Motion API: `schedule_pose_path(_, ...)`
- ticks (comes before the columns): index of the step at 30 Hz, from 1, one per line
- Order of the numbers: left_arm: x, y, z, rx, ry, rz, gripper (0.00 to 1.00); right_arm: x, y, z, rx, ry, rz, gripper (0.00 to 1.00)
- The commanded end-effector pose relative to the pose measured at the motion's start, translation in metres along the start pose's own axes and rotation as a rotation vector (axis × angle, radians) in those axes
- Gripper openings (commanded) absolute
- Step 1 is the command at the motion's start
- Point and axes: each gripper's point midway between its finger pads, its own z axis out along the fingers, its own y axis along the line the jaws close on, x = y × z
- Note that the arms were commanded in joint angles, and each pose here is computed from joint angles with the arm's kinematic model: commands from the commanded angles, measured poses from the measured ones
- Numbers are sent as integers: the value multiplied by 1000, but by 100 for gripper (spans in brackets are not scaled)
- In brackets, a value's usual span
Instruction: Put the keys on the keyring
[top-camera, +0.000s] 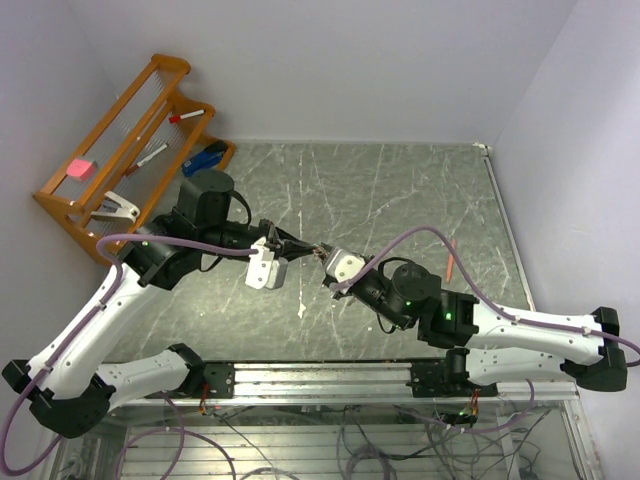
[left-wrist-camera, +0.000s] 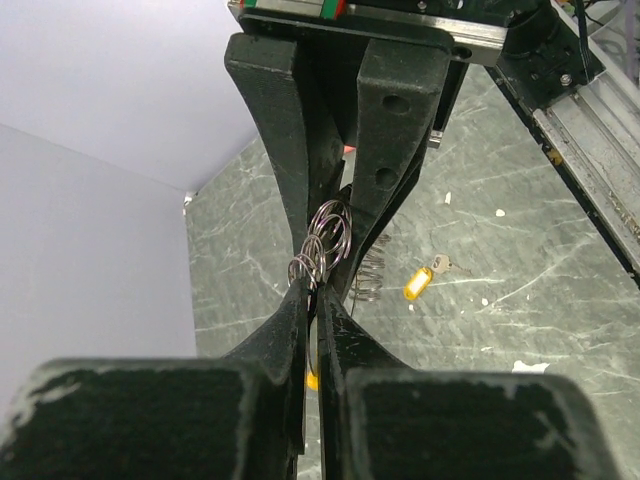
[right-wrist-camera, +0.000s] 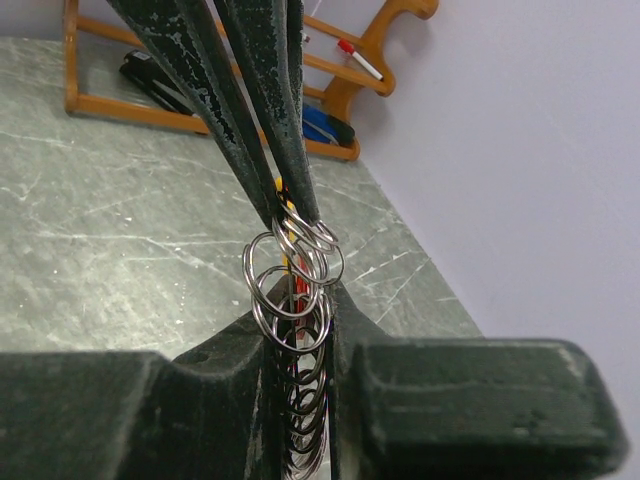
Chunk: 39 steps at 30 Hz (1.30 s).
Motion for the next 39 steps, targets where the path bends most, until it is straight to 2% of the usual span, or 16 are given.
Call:
schedule_pose_path(1,2,4,-3,-40,32,27,7,-24,-13,-5,29,-74,63,4)
schedule_pose_path(4,3,15,-7,-123,46,33,7,-26,-16,-9,37,-80,104,26)
schedule_pose_path(6,2,18,-8,-150,49,59,7,-29,-21,-15,40,-87,137,44)
schedule_pose_path(13,3,19,-11,-231,62,184,7,-47,-38,-34,42,-100,274,53)
schedule_pose_path(18,8,7,-13,-273,81,405,7,-63,-66,-50,91,-113,333,59)
schedule_pose_path(20,10,2,-11,-281,85,512,7,-59,-70,-53,105,-98,311,66)
schedule_pose_path(22,15,-4,-8,-273,102,636,7,-49,-65,-47,91,-55,281,68)
schedule_pose_path(25,25,-12,-3,-260,119,742,7,-36,-54,-31,27,25,286,68)
schedule_pose_path(29,40,-16,1,-277,171,862,7,-28,-70,-14,-12,83,387,68)
schedule_pose_path(34,56,-9,-1,-385,264,1026,7,-8,-93,3,-84,186,523,67)
schedule_pose_path(39,52,-6,-5,-465,274,1098,7,4,-86,13,-297,239,686,61)
